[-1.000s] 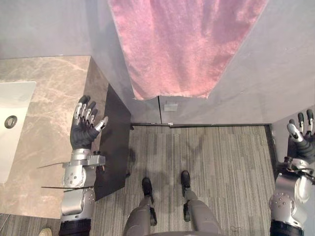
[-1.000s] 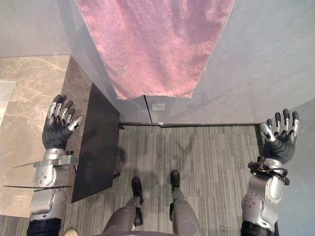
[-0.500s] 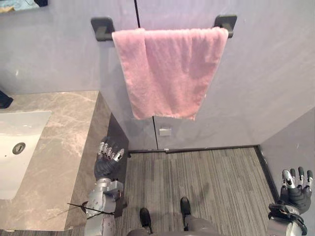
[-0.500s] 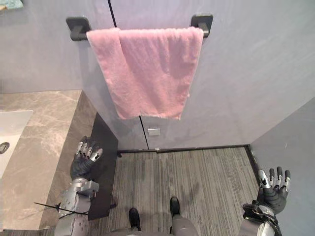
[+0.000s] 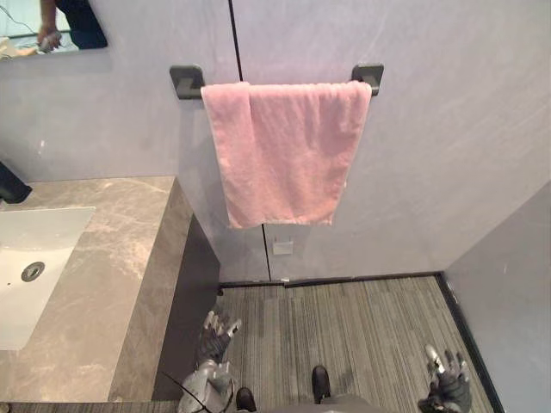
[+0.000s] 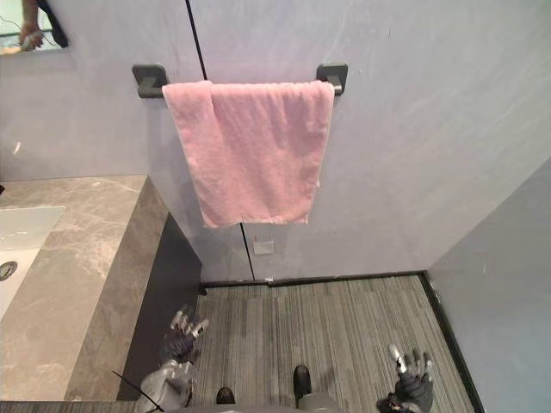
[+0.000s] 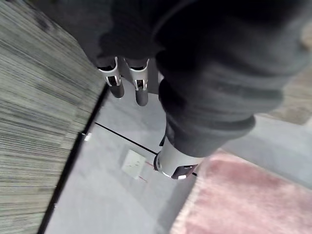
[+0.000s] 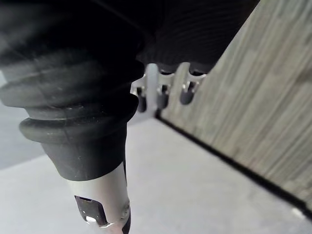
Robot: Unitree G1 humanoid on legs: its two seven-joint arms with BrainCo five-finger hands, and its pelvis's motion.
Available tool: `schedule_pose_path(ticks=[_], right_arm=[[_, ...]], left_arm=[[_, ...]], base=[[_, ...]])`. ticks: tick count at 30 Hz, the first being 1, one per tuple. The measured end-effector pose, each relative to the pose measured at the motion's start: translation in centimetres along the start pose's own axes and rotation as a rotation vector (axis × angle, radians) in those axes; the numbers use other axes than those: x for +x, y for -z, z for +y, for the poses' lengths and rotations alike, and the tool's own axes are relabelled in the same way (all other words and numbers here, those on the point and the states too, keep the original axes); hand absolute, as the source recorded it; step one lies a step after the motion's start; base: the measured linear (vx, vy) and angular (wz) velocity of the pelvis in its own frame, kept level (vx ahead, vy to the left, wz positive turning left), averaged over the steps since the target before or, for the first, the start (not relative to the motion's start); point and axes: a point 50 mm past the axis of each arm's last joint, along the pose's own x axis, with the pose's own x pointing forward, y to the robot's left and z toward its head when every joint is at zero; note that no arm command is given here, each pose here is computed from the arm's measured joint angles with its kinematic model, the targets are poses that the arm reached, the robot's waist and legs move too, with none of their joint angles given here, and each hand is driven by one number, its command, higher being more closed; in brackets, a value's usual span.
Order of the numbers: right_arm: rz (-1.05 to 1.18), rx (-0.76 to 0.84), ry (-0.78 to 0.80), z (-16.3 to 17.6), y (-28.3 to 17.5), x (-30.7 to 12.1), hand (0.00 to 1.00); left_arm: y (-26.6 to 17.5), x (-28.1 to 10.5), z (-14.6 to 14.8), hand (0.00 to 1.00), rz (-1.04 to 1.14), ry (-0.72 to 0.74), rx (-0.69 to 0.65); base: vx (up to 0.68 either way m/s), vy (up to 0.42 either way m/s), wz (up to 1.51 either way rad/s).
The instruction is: Organize washtable
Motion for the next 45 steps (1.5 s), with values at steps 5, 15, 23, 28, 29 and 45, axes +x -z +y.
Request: schedule_pose_path(ticks=[5, 15, 23, 28, 29, 45], right_arm=[[0.155, -0.154, 0.108, -2.3, 3.1, -0.4, 0.0], [0.162, -0.213, 0.065, -0.8, 3.3, 0.6, 0.0], [0.169, -0.298, 0.008, 0.3, 3.7, 0.4, 0.0], [0.171, -0.365, -0.035, 1.3, 3.8, 1.2, 0.0], [0.17, -0.365, -0.061, 2.1, 4.0, 1.3, 0.0], [0.182, -0.507, -0.041, -0.6, 3.0, 1.7, 0.0]], left_arm=[[2.4, -0.4, 2.2, 0.0, 0.111, -0.14, -0.04], [2.0, 0.2, 2.9, 0.0, 0.101, -0.206, -0.054], [-0.9, 2.1, 1.0, 0.0, -0.007, -0.15, -0.013], [-0.2, 2.0, 1.8, 0.0, 0.024, -0.178, -0.007], [-0.4, 2.0, 1.9, 0.0, 0.018, -0.182, -0.004], [0.3, 1.3, 3.1, 0.0, 0.047, -0.207, 0.021]], base=[[0.02, 0.005, -0.07], [0.0, 0.011, -0.38], [0.07, -0.16, 0.21], [0.03, -0.204, 0.54], [-0.04, -0.233, 0.55], [-0.16, -0.061, 0.61]])
